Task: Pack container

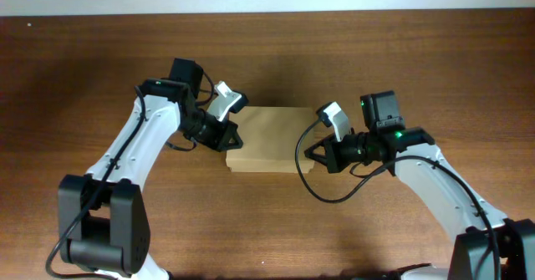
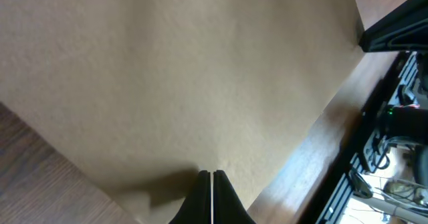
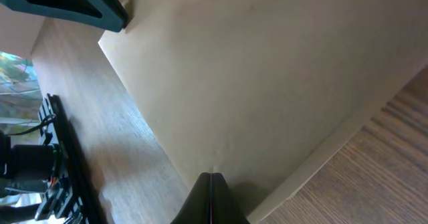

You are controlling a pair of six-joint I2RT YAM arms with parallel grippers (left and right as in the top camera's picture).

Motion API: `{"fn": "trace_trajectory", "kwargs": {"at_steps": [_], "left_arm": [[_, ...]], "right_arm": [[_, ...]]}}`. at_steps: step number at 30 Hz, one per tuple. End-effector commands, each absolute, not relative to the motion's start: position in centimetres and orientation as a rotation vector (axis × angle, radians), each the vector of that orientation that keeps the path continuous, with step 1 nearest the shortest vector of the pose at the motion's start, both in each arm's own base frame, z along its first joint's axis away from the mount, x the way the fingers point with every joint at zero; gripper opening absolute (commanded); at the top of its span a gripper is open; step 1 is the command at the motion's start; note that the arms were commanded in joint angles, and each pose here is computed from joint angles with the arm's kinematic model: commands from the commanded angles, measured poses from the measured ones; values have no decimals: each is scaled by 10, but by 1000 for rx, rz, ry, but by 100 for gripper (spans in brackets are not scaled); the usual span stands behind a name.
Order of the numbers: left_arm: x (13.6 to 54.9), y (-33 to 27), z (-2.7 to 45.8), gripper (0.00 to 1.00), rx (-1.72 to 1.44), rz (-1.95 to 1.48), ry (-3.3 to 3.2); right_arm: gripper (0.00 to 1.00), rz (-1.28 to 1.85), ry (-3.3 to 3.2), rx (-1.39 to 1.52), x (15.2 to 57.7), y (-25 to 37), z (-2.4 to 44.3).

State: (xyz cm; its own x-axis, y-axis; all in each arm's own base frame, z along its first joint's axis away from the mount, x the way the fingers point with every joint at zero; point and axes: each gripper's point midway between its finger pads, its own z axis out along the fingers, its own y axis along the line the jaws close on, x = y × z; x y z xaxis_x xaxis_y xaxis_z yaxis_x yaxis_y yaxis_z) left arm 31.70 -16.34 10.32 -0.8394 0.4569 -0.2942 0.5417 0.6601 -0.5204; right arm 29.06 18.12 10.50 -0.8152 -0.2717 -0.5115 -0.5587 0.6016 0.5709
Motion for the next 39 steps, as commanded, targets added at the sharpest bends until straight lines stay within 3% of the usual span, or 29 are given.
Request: {"fn": "trace_trajectory", "kwargs": {"at_steps": [1,11,20,26,33,39], "left_arm": [[312,-162,100,2,818,-924,2740],[312,-162,103,2,773,-928,2754],[305,-158,180,2,813,-812,2527],[274,-152,245,2,837,-740,2343],[229,-134,280,2,827,-622,2270],[197,-128,305,2,828,-584,2173]], "right_arm": [[4,1058,2523,-634,286,178,87],[4,1074,2567,-556,288,178,85],[4,1059,2397,-606,293,182,166],[4,1027,2316,-583,255,173,222],[4,988,2170,-596,200,161,273],[4,820,2171,-451,166,132,281]]}}
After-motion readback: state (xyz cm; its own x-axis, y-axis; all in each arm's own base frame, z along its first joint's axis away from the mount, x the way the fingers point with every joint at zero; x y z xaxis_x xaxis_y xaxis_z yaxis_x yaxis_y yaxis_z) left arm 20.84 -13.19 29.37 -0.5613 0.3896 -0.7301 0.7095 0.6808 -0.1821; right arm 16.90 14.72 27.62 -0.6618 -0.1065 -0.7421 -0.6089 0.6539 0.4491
